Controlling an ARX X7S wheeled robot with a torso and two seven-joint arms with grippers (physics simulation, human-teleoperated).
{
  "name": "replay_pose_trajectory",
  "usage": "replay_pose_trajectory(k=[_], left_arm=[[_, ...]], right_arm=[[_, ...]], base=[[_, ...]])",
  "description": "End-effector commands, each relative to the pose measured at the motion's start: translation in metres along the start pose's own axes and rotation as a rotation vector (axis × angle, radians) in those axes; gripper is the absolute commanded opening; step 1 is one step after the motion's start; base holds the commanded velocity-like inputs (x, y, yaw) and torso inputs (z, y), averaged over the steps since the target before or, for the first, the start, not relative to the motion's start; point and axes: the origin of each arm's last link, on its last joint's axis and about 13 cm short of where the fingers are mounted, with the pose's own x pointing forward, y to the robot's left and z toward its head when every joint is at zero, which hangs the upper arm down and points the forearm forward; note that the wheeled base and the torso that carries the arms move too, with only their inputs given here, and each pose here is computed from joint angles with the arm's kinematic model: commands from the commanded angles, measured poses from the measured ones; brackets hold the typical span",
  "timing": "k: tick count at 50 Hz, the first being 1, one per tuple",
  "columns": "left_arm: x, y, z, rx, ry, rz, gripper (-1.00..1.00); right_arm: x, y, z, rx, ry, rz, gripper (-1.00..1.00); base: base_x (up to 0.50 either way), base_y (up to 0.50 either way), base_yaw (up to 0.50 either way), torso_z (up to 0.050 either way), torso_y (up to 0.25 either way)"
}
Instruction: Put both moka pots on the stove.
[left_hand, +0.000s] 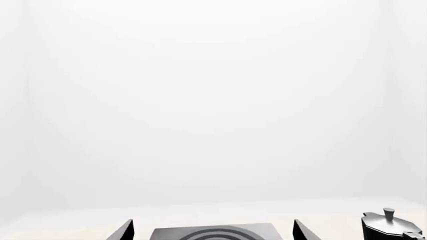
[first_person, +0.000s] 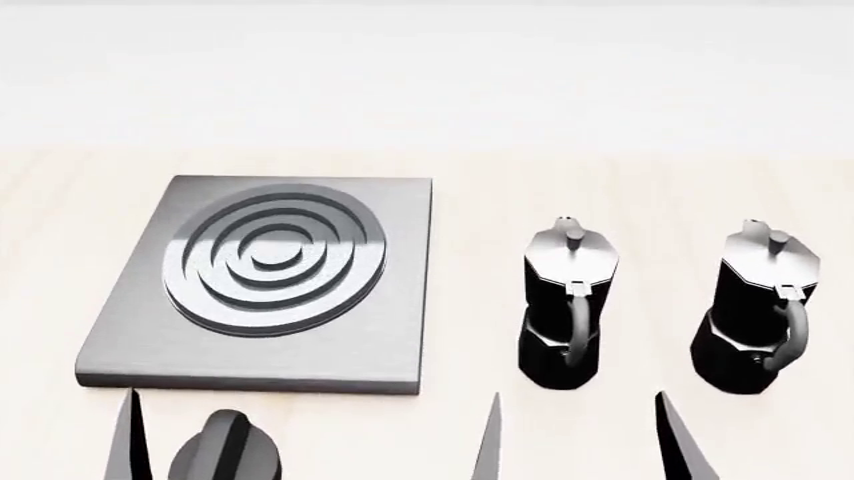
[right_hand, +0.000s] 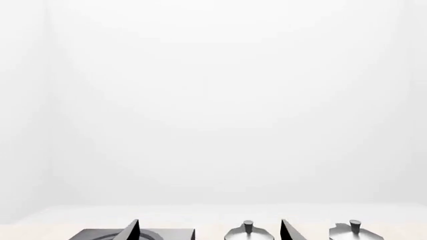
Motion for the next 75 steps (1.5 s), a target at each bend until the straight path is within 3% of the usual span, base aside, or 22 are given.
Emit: replay_pose_trajectory(k=[1, 75], left_arm=[[-0.0003, -0.0001, -0.0002, 0.0, 0.001, -0.001, 1.0], [0.0005, -0.0015, -0.0031, 0.001, 0.009, -0.015, 1.0]], right_arm=[[0.0001, -0.0005, -0.0005, 0.002, 0.005, -0.003, 1.0], [0.0012, 0.0005, -0.0059, -0.017, 0.033, 0.002, 1.0]], base=[[0.0, 0.1, 0.0, 0.0, 0.0], [0.0, 0.12, 0.0, 0.0, 0.0]])
